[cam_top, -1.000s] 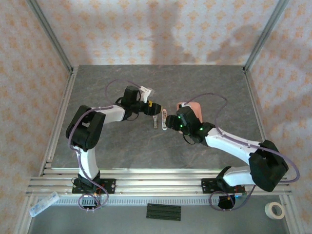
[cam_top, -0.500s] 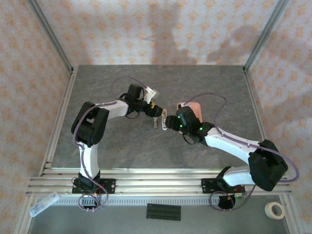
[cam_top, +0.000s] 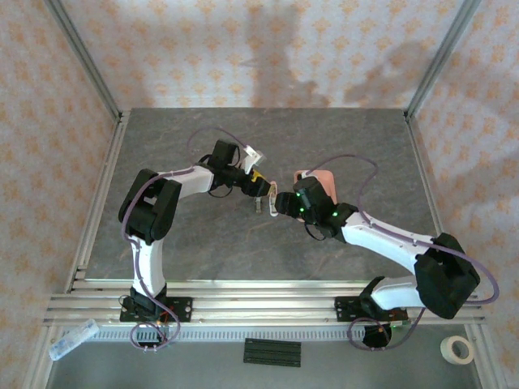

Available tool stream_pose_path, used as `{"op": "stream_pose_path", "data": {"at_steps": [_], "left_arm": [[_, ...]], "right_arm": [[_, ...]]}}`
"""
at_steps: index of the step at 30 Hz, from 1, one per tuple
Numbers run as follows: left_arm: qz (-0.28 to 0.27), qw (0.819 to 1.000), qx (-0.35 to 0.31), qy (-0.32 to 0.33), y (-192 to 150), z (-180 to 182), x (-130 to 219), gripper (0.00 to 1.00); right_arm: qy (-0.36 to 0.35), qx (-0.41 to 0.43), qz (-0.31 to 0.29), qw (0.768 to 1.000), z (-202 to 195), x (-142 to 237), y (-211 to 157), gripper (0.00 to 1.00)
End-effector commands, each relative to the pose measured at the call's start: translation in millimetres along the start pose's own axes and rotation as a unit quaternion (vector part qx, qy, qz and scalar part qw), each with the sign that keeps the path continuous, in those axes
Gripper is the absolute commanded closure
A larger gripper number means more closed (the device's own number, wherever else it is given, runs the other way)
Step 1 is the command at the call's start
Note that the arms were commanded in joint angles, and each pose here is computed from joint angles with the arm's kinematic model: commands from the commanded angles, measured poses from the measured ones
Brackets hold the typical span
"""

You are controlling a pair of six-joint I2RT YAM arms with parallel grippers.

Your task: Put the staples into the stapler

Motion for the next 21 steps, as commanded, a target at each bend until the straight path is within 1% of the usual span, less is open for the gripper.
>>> {"op": "stream_pose_path", "data": {"at_steps": [1,7,10,11,15,21], "left_arm": [[-0.004,1.0,-0.021,-0.019,7,-18,6,0.3],[-0.003,1.0,-0.028,-0.007,5,-22,11,0.29],[0.005,1.0,-0.025,-0.004,-3,-22,10,0.29],[-0.003,0.999,-0.035,-0.002,5,-28,16,0.29],[-0.002,0.999,-0.039,0.0,5,-33,18,0.29],[0.015,0.999,-0.043,0.003,-4,-39,18,0.29]], "right_arm": [[0.009,0.001,-0.015,1.0,10,6,14,0.38],[0.01,0.001,-0.016,1.0,10,7,15,0.38],[0.008,0.001,-0.014,1.0,9,6,14,0.38],[0.008,0.0,-0.014,1.0,9,6,14,0.38],[0.009,-0.002,-0.012,1.0,10,5,13,0.38],[0.011,-0.004,-0.01,1.0,10,4,11,0.38]]}}
Point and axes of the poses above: each hand's point on the last joint's axis, 136 mm out from that joint toward the fingers, its own x axis back along the fingers, its own z axis along the line the jaws close on, y = z × x, the point moved 1 cm from there along x, back along the fingers, and after that the axes turned 5 degrees about -x, right-handed, at the moved point
